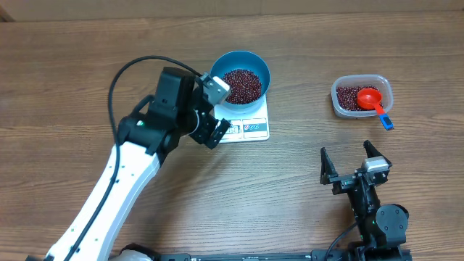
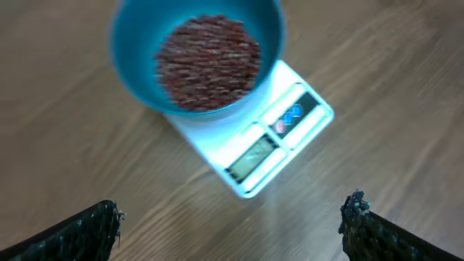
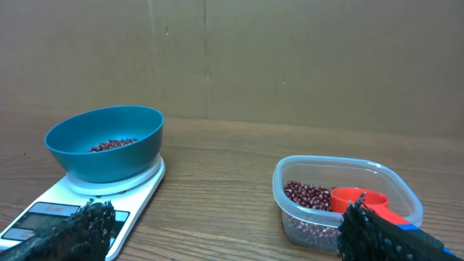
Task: Scoop item into bowl and weigh 150g on scale
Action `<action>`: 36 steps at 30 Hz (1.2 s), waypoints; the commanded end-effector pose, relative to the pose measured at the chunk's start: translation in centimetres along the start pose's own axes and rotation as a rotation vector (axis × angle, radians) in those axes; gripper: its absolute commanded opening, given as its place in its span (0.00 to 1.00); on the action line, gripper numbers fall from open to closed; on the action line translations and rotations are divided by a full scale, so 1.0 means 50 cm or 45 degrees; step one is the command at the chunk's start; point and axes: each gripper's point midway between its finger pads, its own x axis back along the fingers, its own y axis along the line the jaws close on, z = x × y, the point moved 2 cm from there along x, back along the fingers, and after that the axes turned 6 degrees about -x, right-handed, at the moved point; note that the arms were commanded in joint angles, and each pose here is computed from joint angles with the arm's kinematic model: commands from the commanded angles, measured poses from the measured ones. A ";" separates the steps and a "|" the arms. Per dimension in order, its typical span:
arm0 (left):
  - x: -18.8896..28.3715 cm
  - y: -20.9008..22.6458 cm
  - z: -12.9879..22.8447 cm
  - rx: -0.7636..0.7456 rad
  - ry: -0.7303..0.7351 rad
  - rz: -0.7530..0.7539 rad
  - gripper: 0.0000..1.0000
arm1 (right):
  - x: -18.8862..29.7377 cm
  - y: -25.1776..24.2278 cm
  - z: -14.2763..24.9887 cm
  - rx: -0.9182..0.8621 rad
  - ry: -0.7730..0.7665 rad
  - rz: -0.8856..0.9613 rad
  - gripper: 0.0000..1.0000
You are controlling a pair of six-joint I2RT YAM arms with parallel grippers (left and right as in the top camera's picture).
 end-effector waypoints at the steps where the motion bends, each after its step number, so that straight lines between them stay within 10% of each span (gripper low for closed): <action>1: 0.092 0.069 -0.014 0.020 -0.074 -0.262 1.00 | 0.000 -0.001 0.004 -0.007 -0.005 0.007 1.00; 14: 0.293 0.173 0.053 0.219 -0.468 -0.638 0.99 | 0.000 -0.001 0.004 -0.007 -0.005 0.007 1.00; 36: 0.183 0.087 0.312 0.111 -0.711 -1.028 1.00 | 0.000 -0.001 0.004 -0.007 -0.005 0.007 1.00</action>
